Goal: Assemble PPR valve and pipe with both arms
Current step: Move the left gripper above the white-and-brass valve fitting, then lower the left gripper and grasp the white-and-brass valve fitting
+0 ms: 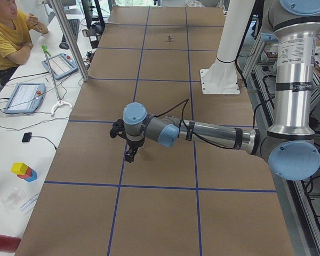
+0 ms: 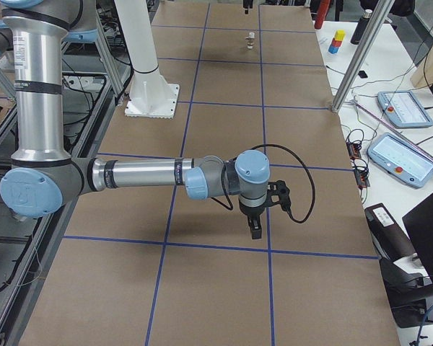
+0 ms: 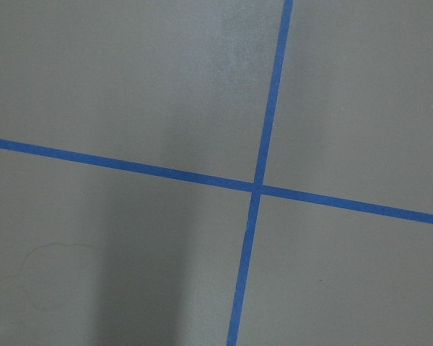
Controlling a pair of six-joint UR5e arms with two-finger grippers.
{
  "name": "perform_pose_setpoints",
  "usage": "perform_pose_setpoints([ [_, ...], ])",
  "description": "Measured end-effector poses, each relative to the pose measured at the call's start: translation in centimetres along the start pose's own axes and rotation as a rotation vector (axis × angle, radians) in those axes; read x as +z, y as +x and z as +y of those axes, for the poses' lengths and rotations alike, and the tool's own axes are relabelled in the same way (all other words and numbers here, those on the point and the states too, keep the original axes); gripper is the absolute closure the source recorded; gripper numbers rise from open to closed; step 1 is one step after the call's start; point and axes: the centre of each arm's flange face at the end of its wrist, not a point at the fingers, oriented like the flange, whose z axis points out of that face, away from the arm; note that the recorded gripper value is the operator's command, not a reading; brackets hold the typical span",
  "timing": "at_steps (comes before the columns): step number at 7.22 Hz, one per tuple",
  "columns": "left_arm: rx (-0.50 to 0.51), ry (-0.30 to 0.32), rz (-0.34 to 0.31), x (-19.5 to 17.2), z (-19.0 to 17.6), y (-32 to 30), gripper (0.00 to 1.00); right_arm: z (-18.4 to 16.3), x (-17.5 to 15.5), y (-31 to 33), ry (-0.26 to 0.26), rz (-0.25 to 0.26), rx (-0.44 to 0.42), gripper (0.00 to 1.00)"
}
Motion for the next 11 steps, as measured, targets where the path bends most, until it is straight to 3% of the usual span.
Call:
perform_pose_setpoints([
  [2,-0.027,-0.032,0.044,3.8,-1.2,5.0,0.0,0.0,0.0,0.0,-0.001,-0.001,0.0,0.0],
  [7,-0.026,-0.084,0.015,10.1,-6.1,7.0,0.02,0.1,0.1,0.1,-0.004,-0.002,0.005,0.0],
  [8,-0.025,-0.095,0.013,10.8,-6.2,7.0,0.2,0.1,0.1,0.1,-0.005,-0.002,0.005,0.0],
  [9,-0.021,-0.101,0.008,11.2,-6.2,7.1,0.29,0.1,0.1,0.1,-0.006,-0.002,0.006,0.0],
  [11,-0.011,-0.1,-0.018,11.7,-6.1,7.2,0.3,0.1,0.2,0.2,-0.008,-0.002,0.008,0.0],
])
